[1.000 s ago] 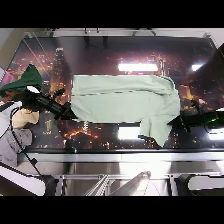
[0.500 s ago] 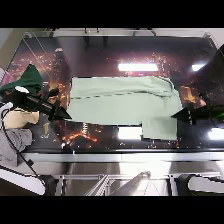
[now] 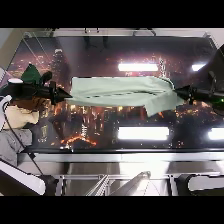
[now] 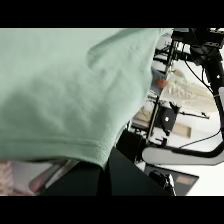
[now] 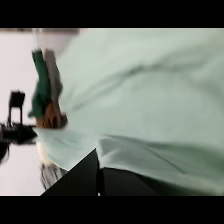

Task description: Fold the shirts.

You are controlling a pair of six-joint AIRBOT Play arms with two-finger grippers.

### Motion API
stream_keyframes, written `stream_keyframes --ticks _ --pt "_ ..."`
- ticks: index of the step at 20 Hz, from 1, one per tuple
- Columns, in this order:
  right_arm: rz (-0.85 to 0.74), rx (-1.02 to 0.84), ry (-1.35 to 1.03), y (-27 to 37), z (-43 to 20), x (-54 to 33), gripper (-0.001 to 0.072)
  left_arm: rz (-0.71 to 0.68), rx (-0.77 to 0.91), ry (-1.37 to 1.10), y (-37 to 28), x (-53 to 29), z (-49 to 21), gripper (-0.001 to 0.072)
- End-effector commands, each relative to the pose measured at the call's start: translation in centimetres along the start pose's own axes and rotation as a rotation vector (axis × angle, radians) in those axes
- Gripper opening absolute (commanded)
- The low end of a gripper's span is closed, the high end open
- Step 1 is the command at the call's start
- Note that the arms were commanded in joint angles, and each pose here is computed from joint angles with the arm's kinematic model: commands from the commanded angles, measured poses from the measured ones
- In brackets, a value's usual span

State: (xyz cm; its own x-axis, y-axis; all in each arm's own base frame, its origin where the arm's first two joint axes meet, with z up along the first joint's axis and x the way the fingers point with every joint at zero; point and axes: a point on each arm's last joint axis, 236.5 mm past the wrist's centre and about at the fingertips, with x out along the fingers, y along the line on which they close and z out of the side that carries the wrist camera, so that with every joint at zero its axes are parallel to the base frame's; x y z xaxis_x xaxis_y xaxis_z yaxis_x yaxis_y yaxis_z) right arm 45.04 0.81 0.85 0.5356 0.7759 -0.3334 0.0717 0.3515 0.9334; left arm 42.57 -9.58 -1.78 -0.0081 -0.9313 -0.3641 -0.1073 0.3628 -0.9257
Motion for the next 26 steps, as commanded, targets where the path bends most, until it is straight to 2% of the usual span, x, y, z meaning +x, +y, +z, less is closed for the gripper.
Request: stream_keyframes --ticks 1,5,9,12,13,14,15,16,17,18,19,20,21,22,23,24,26 --pt "0.071 0.047 -0.143 -0.7 6.4 1.3 0.0026 0.03 -0.051 -0.096 1.2 -0.8 5.1 0.0018" --pt "0.027 0.053 -0.171 -4.5 9.2 4.9 0.0028 0.046 -0.094 -0.135 4.1 0.2 8.9 0.001" --pt "-0.009 0.007 -0.126 -6.7 8.6 8.1 0.0028 0.05 -0.07 -0.074 5.5 3.4 9.9 0.0011" --pt "-0.115 -0.095 -0.071 -8.0 8.2 7.7 0.0027 0.161 -0.018 -0.07 6.8 2.3 10.5 0.0016" --pt "-0.14 -0.13 -0.037 -8.0 7.9 7.3 0.0036 0.199 -0.01 -0.07 7.0 1.5 10.5 0.0123" --pt "-0.153 -0.176 0.009 -7.5 7.4 7.0 0.0232 0.215 -0.021 -0.073 6.8 0.7 10.3 0.0324" --pt "-0.149 -0.213 0.061 -6.7 6.8 6.6 0.0332 0.215 -0.03 -0.088 6.5 -0.3 10.3 0.0418" --pt "-0.153 -0.236 0.106 -5.9 6.4 6.0 0.0332 0.215 -0.027 -0.104 5.9 -1.2 10.2 0.0616" --pt "-0.179 -0.259 0.138 -5.4 6.5 5.1 0.0332 0.217 -0.022 -0.13 5.4 -2.5 10.3 0.0695" --pt "-0.24 -0.283 0.149 -5.3 7.2 3.7 0.0372 0.213 -0.011 -0.164 4.5 -4.1 10.5 0.0693" --pt "-0.323 -0.299 0.139 -5.8 8.3 2.2 0.0536 0.199 0.005 -0.195 3.2 -5.5 10.6 0.0692" --pt "-0.41 -0.295 0.124 -6.6 9.4 0.8 0.0662 0.198 0.031 -0.218 1.7 -6.7 10.5 0.069" --pt "-0.476 -0.277 0.115 -7.5 10.0 -0.3 0.0699 0.206 0.059 -0.231 0.4 -7.4 10.3 0.0619" --pt "-0.508 -0.252 0.106 -8.3 10.3 -0.8 0.0698 0.216 0.094 -0.236 -0.9 -7.8 10.0 0.0438" --pt "-0.503 -0.227 0.111 -8.9 10.1 -0.7 0.0698 0.223 0.126 -0.237 -2.1 -7.9 9.8 0.0119" --pt "-0.482 -0.196 0.13 -9.4 9.5 -0.2 0.0699 0.235 0.17 -0.236 -3.1 -7.6 9.7 0.0001" --pt "-0.409 -0.136 0.189 -10.1 7.8 2.0 0.0698 0.244 0.223 -0.21 -4.9 -6.1 9.2 0.0017"
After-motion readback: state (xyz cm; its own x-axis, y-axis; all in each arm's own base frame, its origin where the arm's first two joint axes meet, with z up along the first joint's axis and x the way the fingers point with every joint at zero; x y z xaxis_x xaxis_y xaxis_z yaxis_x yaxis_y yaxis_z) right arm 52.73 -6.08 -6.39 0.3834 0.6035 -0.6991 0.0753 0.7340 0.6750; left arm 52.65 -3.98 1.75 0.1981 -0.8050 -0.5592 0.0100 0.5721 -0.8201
